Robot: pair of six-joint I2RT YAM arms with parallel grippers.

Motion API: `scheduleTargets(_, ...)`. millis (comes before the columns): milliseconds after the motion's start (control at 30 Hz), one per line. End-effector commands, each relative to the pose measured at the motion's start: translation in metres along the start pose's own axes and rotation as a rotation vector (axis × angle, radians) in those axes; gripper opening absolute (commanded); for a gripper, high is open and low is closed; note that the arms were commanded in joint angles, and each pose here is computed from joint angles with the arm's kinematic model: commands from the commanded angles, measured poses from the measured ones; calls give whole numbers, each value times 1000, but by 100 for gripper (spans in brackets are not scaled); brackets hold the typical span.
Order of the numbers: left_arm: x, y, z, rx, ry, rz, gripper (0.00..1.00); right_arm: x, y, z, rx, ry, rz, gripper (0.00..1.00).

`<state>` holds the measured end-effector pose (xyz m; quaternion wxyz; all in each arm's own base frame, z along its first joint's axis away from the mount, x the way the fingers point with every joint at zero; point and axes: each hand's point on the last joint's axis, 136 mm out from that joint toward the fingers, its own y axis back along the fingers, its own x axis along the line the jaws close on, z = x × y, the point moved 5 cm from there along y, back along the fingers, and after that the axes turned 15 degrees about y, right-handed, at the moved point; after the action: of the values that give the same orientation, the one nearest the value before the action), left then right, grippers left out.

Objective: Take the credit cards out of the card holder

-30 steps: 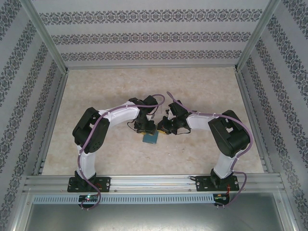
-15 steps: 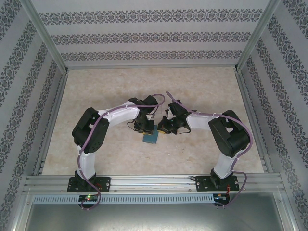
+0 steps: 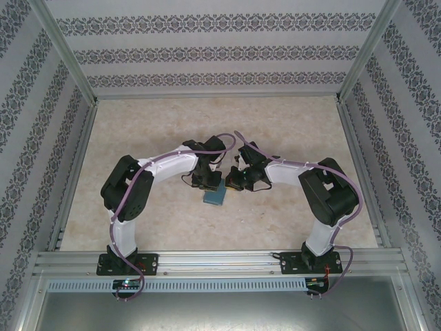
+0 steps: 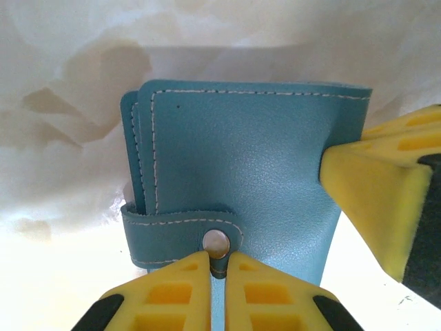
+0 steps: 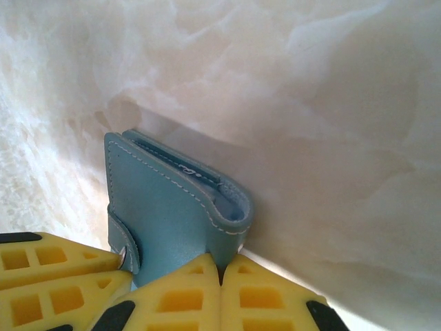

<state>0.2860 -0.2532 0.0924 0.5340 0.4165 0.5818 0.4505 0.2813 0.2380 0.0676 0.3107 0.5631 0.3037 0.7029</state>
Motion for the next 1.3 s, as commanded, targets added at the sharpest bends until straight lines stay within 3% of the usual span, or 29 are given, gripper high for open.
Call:
scheduleTargets(0,9,17,8,-84,24,13,10,-12,7,-14,50,8,-91,4)
scheduleTargets(367,22,28,2,-80,99,-81,10,-23,25,-18,66,42,-137,2)
scheduleTargets(533,34,23,-4,-64,118,-56,17,-27,30,-17,99,78,-147,4)
scheduleTargets(867,46,29,-3,-76,171,-77,33,-16,41,2,90,129,-189,31)
scheduleTargets(1033,36,40,1,-79,171,-137,43,-11,48,6,80,151,-212,37)
scheduleTargets(1267,14,42,8,-70,155,-147,54,-13,51,6,53,118,-222,39)
